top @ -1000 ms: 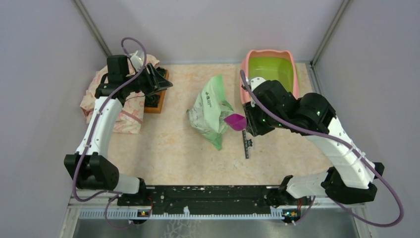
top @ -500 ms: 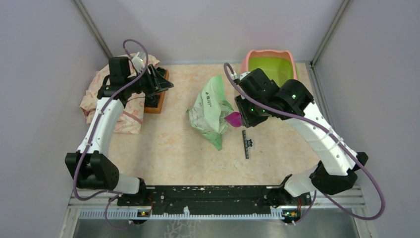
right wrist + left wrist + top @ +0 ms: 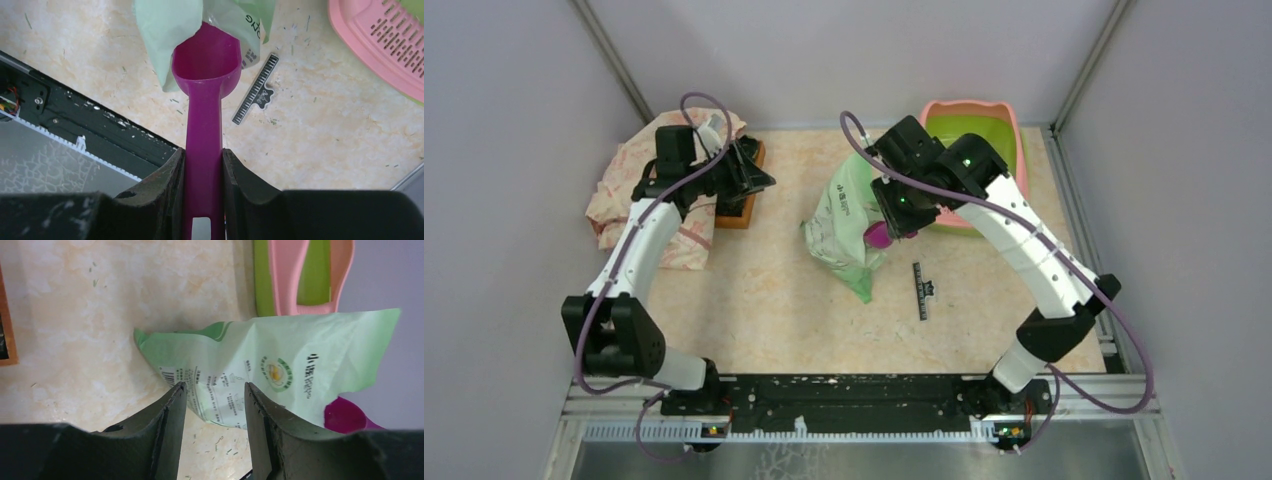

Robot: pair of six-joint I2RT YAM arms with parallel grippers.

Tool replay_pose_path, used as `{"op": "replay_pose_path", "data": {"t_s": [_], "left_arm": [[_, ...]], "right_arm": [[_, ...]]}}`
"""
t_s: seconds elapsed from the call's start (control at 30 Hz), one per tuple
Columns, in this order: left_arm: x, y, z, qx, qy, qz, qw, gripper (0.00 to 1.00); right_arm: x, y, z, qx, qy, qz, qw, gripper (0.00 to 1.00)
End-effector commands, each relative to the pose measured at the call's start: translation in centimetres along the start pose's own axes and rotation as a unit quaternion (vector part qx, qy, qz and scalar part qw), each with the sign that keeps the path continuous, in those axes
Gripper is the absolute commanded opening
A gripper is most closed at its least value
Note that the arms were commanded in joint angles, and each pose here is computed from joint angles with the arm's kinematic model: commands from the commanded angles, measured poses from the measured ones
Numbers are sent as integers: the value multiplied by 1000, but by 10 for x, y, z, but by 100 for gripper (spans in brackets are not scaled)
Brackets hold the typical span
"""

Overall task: Fill the litter box with clean litter
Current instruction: 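Scoop the cat litter from the cat litter bag.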

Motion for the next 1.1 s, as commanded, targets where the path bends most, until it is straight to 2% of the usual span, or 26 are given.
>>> {"op": "replay_pose_path", "data": {"t_s": [0.0,0.17,0.43,0.67,1.07], "left_arm": [[-19,1,23,7,25,-16,1000,52],[-39,0,31,8,42,-21,999,52],[-72,-2,32,3,41,0,999,51],[-92,-4,30,-4,30,-2,1000,51],[-132,-17,28,-26,33,20,999,51]], "right_arm": [[-10,29,-3,-10,13,-34,999,0],[-30,40,-3,-14,27,-22,999,0],[-29,37,-15,-28,24,-8,999,0],[-58,35,-16,-31,37,39,998,0],[-103,51,-11,-21,71,63,995,0]]}}
Point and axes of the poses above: each gripper's point midway between its finger pads, its own x axis back along the fingers, its own z axis along the line the jaws close on, y = z × x, the point moved 7 cm from there along x, back along the fingers, and after that the axes turned 13 degrees about x, right-handed, at the moved point
